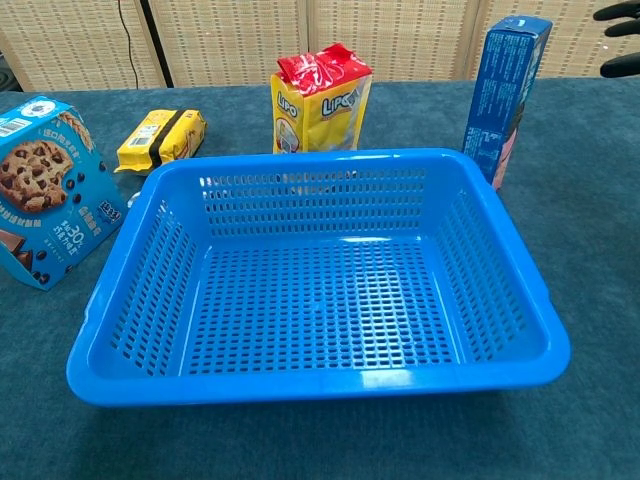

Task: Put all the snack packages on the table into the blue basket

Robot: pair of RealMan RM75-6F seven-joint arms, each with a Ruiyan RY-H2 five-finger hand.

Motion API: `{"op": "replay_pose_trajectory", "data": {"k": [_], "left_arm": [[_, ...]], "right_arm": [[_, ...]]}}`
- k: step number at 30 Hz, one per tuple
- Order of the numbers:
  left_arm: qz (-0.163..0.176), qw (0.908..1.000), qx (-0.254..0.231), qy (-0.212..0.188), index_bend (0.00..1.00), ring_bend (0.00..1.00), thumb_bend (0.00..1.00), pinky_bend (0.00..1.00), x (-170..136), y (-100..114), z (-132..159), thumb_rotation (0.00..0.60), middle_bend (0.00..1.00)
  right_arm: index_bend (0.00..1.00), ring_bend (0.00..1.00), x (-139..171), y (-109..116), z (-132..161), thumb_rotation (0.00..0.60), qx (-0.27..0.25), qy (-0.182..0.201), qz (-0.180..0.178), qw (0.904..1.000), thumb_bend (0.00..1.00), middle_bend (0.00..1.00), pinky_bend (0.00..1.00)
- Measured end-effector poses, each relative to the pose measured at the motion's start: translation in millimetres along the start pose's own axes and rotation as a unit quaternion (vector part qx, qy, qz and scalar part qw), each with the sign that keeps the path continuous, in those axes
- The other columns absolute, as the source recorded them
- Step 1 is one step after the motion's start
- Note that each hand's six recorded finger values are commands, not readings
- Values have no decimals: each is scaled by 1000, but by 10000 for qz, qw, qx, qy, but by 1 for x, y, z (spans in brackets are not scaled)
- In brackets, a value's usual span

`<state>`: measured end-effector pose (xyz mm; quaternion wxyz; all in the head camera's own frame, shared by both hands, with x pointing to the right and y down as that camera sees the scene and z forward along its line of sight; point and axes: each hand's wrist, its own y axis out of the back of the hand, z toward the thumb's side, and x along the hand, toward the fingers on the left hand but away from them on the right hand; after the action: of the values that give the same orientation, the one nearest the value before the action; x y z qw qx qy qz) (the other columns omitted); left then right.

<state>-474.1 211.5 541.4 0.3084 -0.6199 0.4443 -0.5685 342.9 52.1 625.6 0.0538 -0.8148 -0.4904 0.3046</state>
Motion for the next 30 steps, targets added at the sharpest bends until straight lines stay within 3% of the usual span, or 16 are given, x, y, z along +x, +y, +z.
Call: {"op": "replay_pose_trajectory", "data": {"k": [5, 13, 25, 27, 30], "left_arm": [[17, 10000, 5, 49, 0, 0, 69, 0, 2, 0, -1, 600, 0], [31, 9999, -6, 130, 0, 0, 68, 0, 5, 0, -3, 600, 0], [60, 9997, -85, 228, 0, 0, 69, 0, 9, 2, -8, 600, 0], [56, 9996, -103, 240, 0, 0, 69, 0, 9, 3, -9, 600, 0], [75, 9996, -119, 262, 0, 0, 68, 0, 10, 3, -10, 600, 0]], "right_arm": [[0, 0, -15, -14, 6, 600, -162, -10, 153, 9998, 0, 0, 0], [0, 0, -32, -26, 17, 600, -136, 5, 57, 9999, 0, 0, 0], [0, 0, -63, -60, 21, 600, -150, -363, -63, 9992, 0, 0, 0], [0, 0, -65, -63, 20, 600, -128, -392, -83, 9991, 0, 0, 22], [12, 15, -67, -66, 18, 600, -144, -455, -69, 9988, 0, 94, 187]]}}
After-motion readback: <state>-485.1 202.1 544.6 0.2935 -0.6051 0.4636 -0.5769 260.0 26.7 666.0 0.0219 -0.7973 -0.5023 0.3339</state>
